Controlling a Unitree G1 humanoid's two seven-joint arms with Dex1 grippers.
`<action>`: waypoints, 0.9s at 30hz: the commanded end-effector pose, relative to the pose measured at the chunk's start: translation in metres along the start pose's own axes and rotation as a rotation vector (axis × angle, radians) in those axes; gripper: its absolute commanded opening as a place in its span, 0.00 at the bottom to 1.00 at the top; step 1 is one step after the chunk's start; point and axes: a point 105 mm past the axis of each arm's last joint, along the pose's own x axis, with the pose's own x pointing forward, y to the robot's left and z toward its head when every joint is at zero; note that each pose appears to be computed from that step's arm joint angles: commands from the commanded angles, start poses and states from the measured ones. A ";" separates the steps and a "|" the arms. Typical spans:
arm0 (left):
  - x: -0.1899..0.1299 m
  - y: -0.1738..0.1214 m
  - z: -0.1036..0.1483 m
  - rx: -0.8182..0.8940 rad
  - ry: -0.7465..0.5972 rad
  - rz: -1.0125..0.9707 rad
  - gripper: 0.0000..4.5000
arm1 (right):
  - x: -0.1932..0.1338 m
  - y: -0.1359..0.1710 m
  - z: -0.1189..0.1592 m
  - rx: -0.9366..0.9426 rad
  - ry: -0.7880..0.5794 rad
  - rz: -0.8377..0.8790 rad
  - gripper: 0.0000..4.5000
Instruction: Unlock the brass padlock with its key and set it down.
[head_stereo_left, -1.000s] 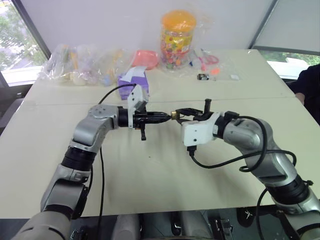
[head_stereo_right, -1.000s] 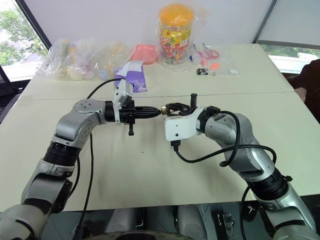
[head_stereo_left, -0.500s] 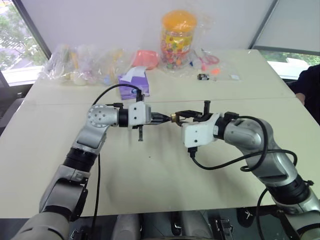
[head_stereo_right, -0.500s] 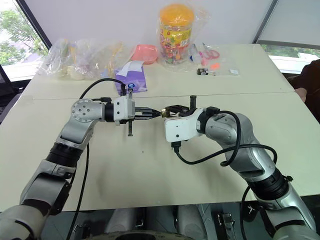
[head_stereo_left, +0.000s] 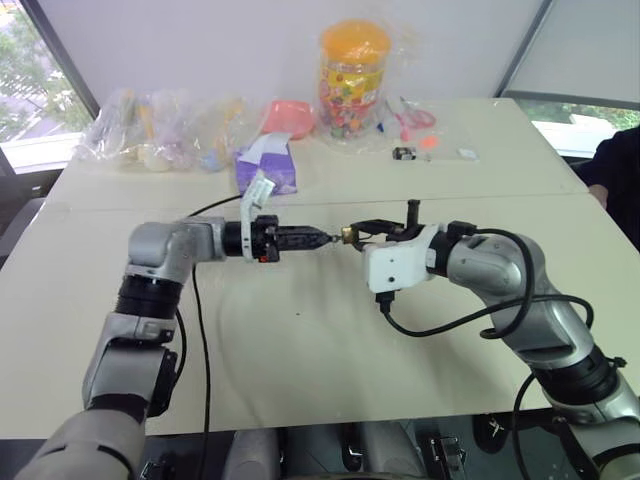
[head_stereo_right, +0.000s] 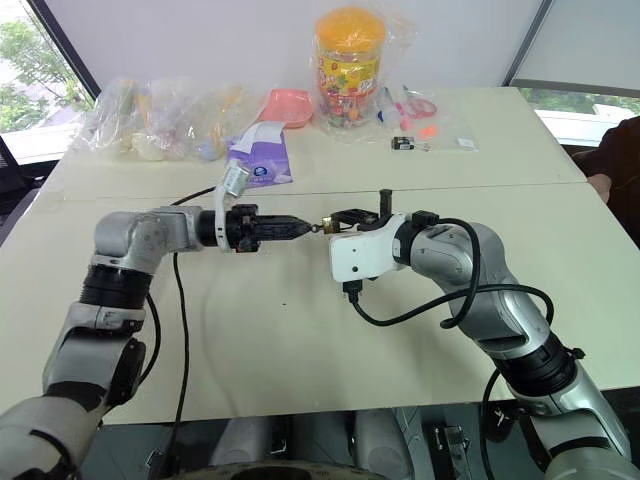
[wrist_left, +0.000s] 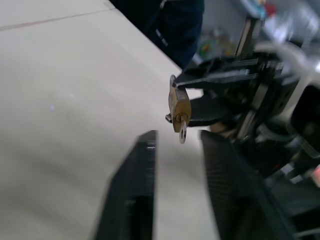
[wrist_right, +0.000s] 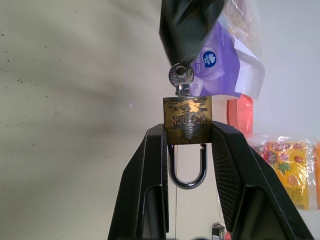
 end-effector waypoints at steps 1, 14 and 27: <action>-0.001 -0.010 0.013 -0.033 -0.056 -0.041 0.70 | -0.007 -0.015 0.008 -0.048 -0.016 -0.057 0.14; 0.026 -0.011 0.004 0.035 -0.031 -0.040 0.77 | -0.008 -0.015 0.008 -0.047 -0.014 -0.057 0.14; 0.038 -0.008 0.005 0.090 -0.037 -0.011 0.00 | -0.009 -0.017 0.010 -0.039 -0.011 -0.066 0.14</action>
